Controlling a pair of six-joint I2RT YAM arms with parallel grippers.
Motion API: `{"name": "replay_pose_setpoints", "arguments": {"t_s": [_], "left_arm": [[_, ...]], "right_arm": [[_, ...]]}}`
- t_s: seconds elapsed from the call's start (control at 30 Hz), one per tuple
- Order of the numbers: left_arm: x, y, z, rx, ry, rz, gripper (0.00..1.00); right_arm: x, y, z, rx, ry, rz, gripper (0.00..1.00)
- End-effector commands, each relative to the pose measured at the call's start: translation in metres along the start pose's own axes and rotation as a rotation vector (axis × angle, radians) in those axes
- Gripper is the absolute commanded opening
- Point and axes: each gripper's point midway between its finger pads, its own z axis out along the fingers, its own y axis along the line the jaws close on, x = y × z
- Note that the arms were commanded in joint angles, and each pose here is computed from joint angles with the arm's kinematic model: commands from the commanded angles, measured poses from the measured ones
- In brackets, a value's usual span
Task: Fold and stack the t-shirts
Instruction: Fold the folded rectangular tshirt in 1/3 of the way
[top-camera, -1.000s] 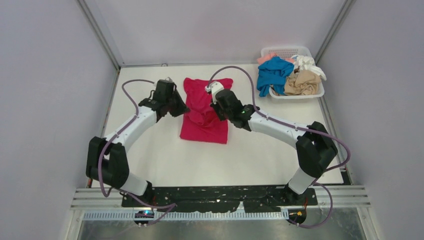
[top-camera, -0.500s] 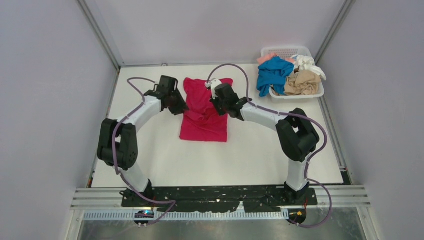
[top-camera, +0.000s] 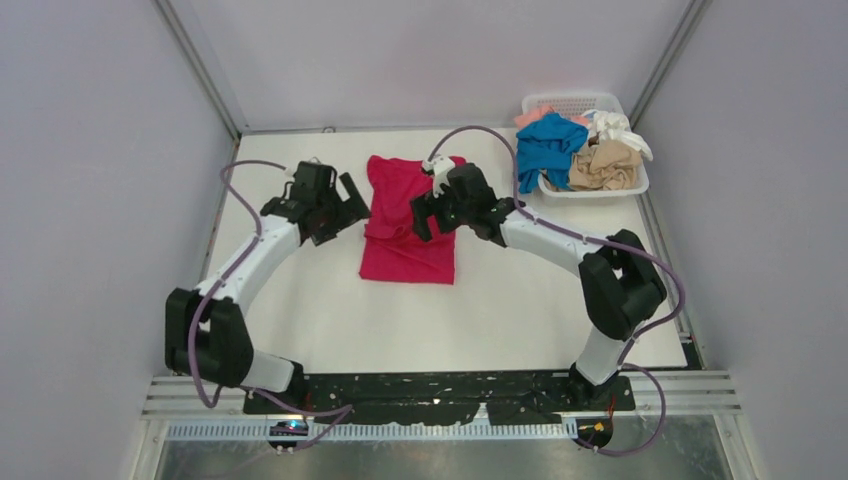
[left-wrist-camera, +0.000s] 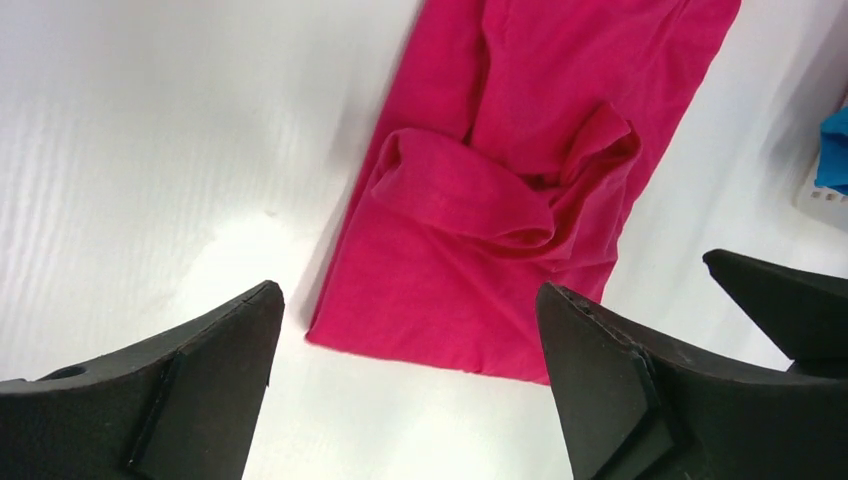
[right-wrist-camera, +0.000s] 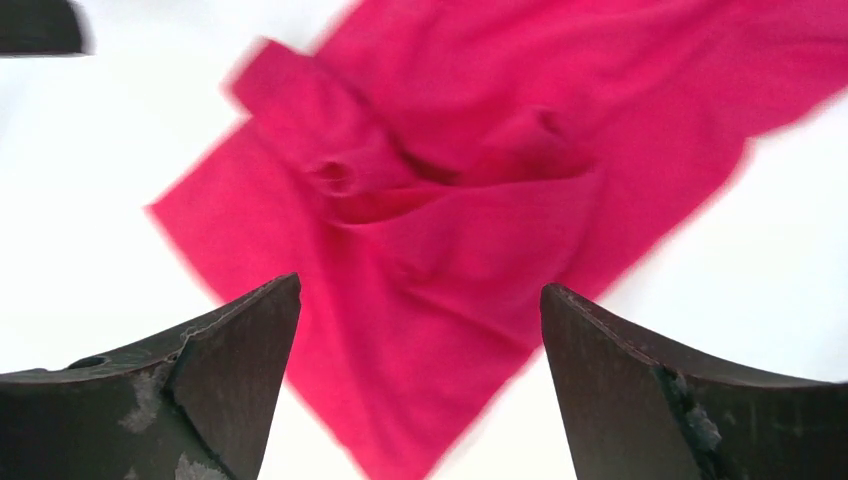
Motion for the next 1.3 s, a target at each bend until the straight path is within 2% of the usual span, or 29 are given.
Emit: {"name": "replay_pose_setpoints", "arguments": {"t_s": [0.0,0.1,0.23,0.67,0.8,0.97,1.0,1.1,1.2,1.27], "left_arm": [[0.006,0.041,-0.023,-0.112,-0.074,0.014,1.00],[0.021,0.078,-0.031,-0.229,-0.063,0.009,1.00],[0.037,0.094,-0.032,-0.217,-0.055,-0.021,1.00],[0.042,0.113,-0.038,-0.252,-0.057,-0.028,1.00],[0.040,0.116,-0.041,-0.256,-0.066,-0.031,1.00],[0.040,0.120,-0.044,-0.262,-0.073,-0.032,1.00],[0.040,0.120,-0.045,-0.261,-0.074,-0.031,1.00],[0.041,0.119,-0.047,-0.247,-0.081,-0.032,1.00],[0.043,0.118,-0.045,-0.238,-0.076,-0.033,1.00],[0.045,0.116,-0.042,-0.225,-0.066,-0.033,1.00]], "right_arm": [[-0.024,0.080,-0.022,-0.371,-0.115,0.102,0.95],[-0.007,0.106,-0.013,-0.419,-0.048,0.073,0.95],[-0.006,0.128,0.010,-0.414,-0.031,0.003,0.95],[0.010,0.093,0.074,-0.244,0.087,-0.053,0.95],[-0.006,0.063,0.087,-0.170,0.059,-0.062,0.95],[-0.059,-0.009,0.112,-0.022,-0.051,-0.013,0.95],[-0.080,-0.025,0.114,-0.002,-0.086,0.004,0.95],[-0.099,-0.039,0.103,-0.012,-0.096,0.025,0.95],[-0.108,-0.017,0.071,-0.110,-0.143,0.037,0.95],[-0.092,0.006,0.052,-0.207,-0.128,0.058,0.95]]}}
